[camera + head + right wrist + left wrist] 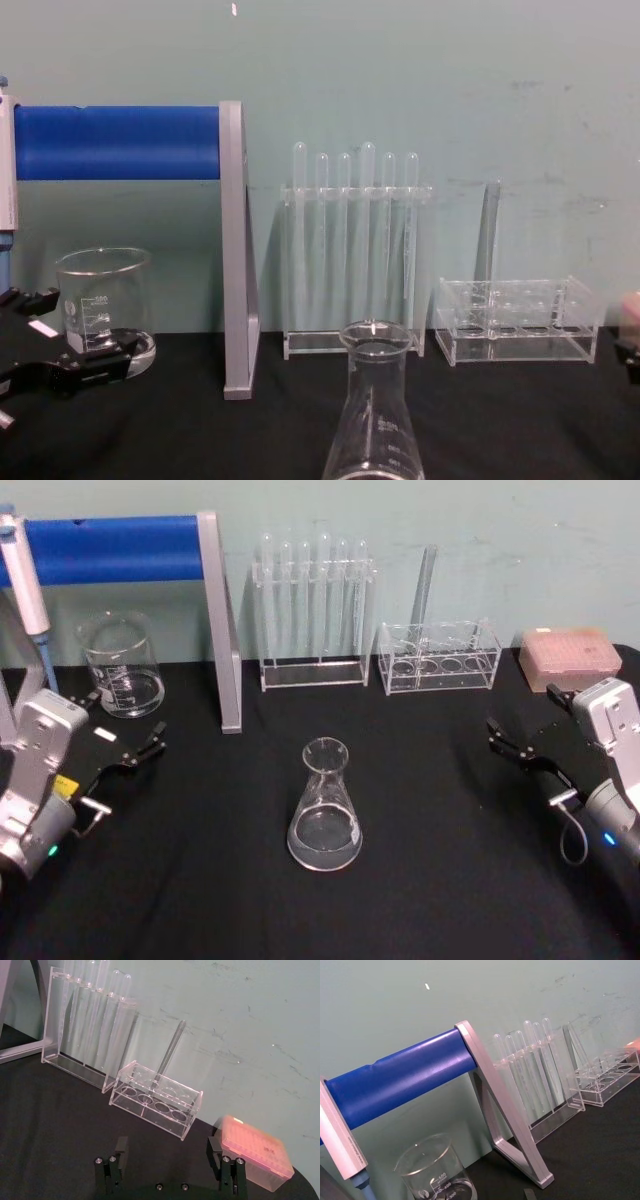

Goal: Grasp the erlenmeyer flask with one hand, shake it three times, then place it back.

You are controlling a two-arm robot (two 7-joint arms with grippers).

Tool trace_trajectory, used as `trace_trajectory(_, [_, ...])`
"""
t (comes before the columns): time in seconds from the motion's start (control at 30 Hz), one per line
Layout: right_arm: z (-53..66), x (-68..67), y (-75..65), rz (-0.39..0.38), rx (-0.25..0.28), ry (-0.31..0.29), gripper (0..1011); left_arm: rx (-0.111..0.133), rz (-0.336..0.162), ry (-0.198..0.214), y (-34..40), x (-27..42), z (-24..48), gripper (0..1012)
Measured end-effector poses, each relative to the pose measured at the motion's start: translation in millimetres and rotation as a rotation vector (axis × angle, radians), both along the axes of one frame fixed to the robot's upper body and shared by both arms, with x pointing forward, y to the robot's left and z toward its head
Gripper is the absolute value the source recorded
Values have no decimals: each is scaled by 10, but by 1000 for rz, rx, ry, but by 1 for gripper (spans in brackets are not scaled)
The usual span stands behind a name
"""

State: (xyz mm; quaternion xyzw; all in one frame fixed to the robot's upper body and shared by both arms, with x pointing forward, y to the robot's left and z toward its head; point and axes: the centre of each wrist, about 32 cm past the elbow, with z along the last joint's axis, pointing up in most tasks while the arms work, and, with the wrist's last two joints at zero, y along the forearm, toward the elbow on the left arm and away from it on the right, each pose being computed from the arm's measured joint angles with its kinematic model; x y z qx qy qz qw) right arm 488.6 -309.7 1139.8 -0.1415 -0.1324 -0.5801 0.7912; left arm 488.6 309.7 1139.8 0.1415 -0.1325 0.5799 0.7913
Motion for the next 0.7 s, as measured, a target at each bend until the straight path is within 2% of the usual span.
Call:
trace_trajectory(0.37, [121,-136,-69,-22,31,-19,1000,0,0,0,0,0,0,1001])
trace_trajectory(0.7, [306,-363,-126,55,92,7,1000,0,0,0,0,0,0,1001])
